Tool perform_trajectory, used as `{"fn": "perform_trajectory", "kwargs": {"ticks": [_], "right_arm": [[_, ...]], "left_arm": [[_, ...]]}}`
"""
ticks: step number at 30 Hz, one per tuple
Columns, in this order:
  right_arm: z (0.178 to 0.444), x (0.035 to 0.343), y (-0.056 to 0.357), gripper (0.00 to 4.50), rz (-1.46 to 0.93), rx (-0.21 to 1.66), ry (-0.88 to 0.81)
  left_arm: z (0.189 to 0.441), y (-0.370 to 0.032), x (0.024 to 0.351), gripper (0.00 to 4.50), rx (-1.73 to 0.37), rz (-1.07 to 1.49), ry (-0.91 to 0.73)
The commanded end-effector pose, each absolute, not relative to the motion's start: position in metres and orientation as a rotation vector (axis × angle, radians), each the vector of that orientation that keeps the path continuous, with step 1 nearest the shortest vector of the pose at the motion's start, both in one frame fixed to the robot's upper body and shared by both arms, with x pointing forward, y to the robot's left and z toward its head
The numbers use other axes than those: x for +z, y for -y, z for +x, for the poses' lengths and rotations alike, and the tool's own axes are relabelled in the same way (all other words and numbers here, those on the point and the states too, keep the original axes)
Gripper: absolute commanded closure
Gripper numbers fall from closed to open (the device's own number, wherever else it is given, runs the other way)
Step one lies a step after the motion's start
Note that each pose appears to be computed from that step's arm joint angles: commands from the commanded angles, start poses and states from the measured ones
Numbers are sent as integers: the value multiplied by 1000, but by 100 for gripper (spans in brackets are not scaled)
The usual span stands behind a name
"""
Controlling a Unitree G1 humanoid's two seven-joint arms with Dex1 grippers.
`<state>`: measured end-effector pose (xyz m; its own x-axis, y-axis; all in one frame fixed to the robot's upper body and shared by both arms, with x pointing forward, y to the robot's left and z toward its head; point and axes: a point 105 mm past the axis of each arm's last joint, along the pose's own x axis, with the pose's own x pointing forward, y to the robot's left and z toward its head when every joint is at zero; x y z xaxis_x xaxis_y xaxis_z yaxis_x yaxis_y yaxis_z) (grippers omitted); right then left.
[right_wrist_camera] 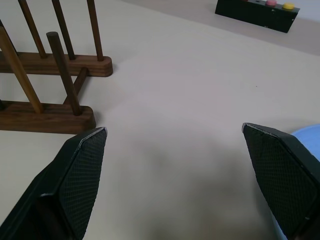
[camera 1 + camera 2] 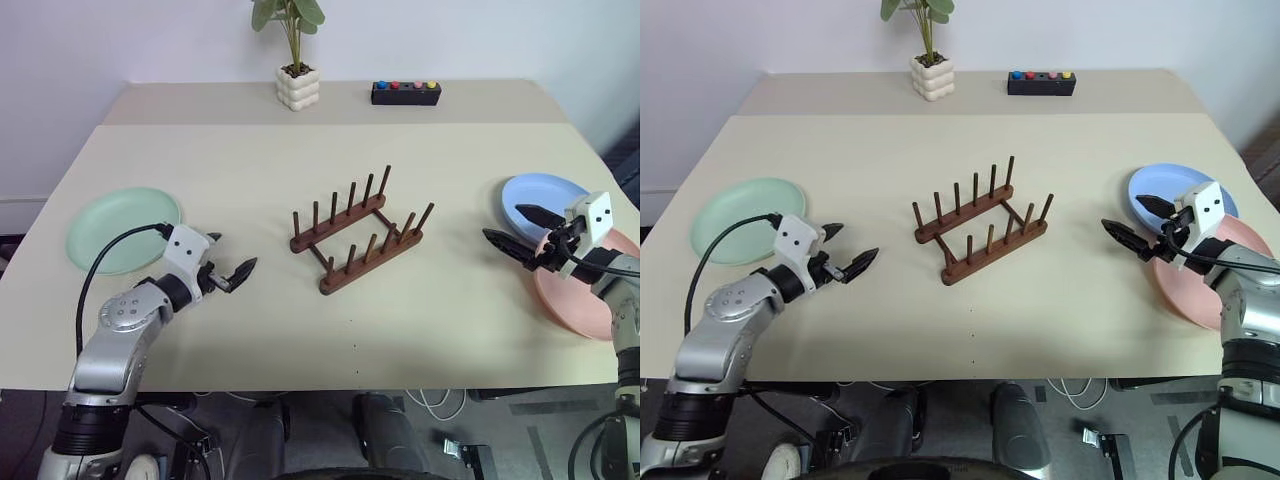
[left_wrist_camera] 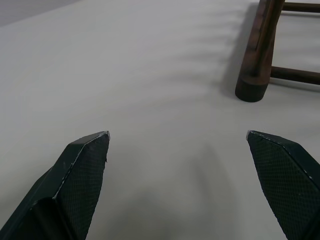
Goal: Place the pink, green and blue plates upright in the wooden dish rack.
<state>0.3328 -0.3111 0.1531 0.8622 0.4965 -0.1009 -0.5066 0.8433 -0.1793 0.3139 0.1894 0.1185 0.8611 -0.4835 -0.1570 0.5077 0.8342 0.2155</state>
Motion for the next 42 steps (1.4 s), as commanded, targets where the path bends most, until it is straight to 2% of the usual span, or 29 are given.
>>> {"fn": "perform_trajectory", "kwargs": {"ticks": [1, 15, 22, 25, 32, 40, 42], "right_arm": [[335, 166, 312, 8, -224, 522, -3], [331, 160, 310, 8, -233, 539, -35], [311, 154, 298, 8, -244, 583, -68], [302, 147, 289, 8, -257, 606, -90], [273, 144, 250, 8, -217, 663, -75], [258, 140, 223, 8, -182, 689, -84], [253, 137, 219, 0, -170, 707, -104]], "left_arm": [[315, -189, 129, 0, -526, 270, -48], [305, -179, 123, 0, -590, 262, -70], [274, -143, 105, 0, -910, 220, -199], [271, -137, 99, 0, -963, 234, -231], [283, -90, 81, 0, -1104, 330, -250], [302, -58, 68, 0, -1051, 294, -252], [305, -56, 67, 54, -1028, 279, -244]]}}
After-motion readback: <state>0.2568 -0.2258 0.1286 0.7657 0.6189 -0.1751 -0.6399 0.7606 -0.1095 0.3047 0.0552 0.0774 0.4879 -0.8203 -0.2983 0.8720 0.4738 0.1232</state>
